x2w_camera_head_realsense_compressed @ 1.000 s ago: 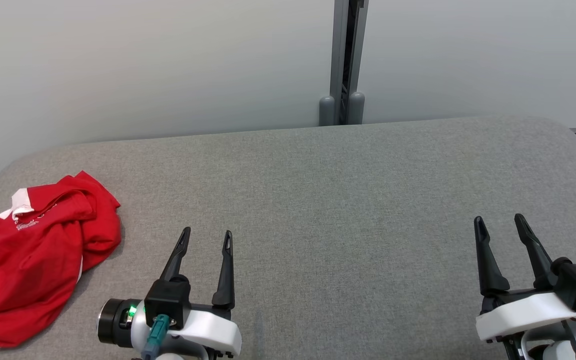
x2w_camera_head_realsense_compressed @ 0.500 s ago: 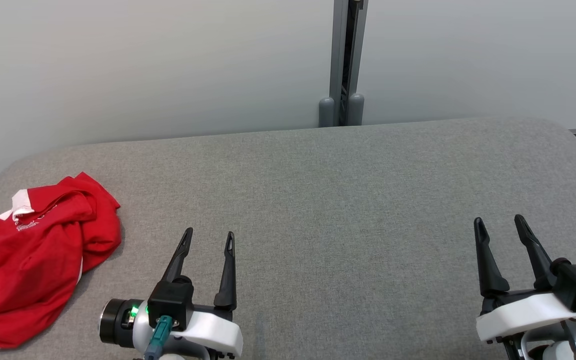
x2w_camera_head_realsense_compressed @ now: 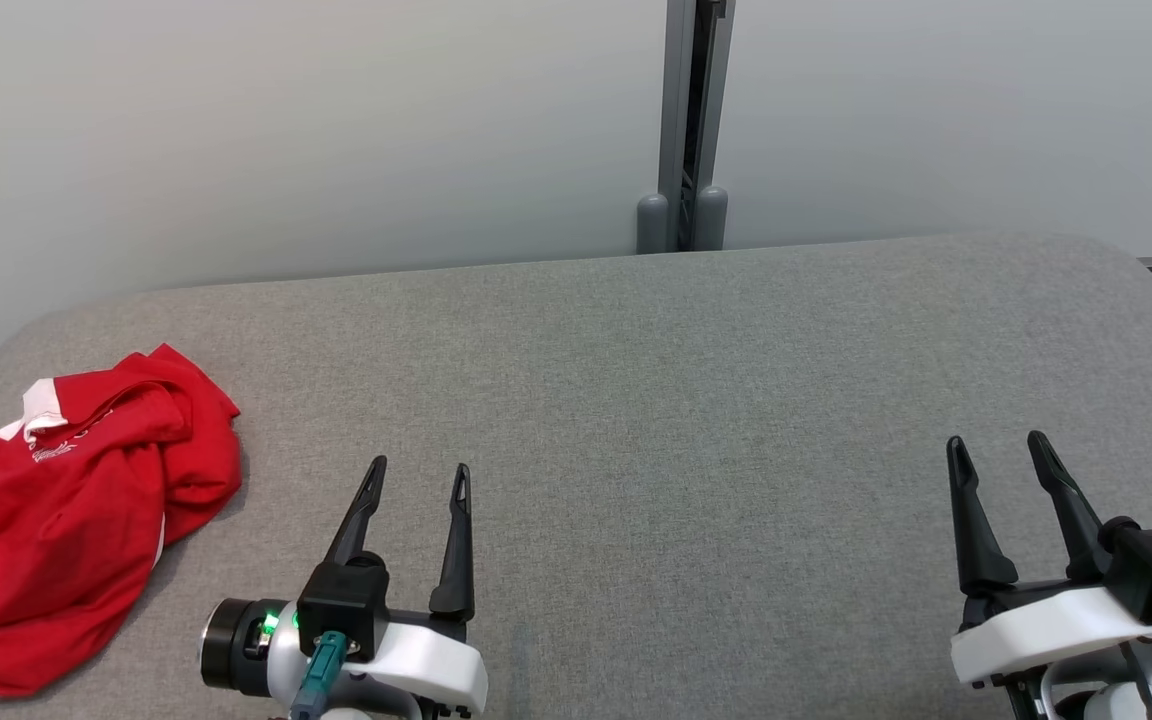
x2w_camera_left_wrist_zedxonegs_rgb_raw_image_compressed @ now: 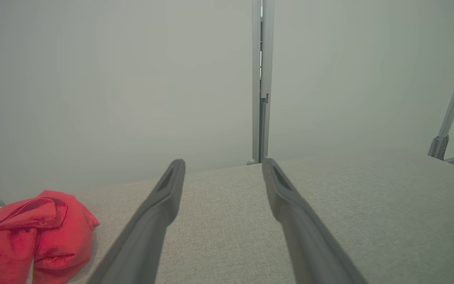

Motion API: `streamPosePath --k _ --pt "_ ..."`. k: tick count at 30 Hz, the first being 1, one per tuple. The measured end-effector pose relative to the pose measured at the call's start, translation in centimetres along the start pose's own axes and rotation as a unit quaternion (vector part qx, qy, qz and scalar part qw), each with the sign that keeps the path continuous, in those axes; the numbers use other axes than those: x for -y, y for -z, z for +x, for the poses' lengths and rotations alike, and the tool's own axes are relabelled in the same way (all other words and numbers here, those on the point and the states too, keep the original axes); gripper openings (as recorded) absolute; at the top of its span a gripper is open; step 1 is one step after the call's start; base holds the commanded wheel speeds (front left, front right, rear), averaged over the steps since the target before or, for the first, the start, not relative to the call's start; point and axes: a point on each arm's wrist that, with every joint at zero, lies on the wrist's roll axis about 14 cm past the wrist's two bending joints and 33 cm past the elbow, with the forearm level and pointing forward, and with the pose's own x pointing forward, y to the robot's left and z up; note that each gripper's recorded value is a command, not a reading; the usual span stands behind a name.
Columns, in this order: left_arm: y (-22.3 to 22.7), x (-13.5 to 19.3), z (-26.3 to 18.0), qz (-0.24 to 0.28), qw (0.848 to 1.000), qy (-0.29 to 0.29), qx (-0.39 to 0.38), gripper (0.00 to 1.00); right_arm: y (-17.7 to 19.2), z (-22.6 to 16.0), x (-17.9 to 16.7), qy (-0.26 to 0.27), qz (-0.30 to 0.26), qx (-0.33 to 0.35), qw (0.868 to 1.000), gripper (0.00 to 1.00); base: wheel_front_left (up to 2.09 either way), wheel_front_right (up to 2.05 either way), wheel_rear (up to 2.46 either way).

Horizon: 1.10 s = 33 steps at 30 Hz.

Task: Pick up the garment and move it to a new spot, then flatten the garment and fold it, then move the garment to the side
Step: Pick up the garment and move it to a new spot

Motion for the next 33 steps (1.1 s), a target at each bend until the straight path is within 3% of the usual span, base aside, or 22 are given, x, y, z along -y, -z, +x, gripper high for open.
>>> streamPosePath --k 14,22,33 --pt "-0.2 -1.7 -0.5 0.008 1.000 -0.027 0.003 1.00 0.5 0.9 -2.7 -0.040 0.007 -0.003 0.999 1.00 0.00 0.00 0.00" --pt "-0.6 -6.3 -2.4 0.025 0.995 -0.096 0.006 1.00 1.4 2.2 -8.0 -0.116 0.024 -0.012 0.993 1.00 0.00 0.00 0.00" --pt "-1.6 -13.2 -7.1 0.047 0.977 -0.209 0.012 1.00 2.9 3.3 -16.4 -0.232 0.046 -0.027 0.971 1.00 0.00 0.00 0.00"
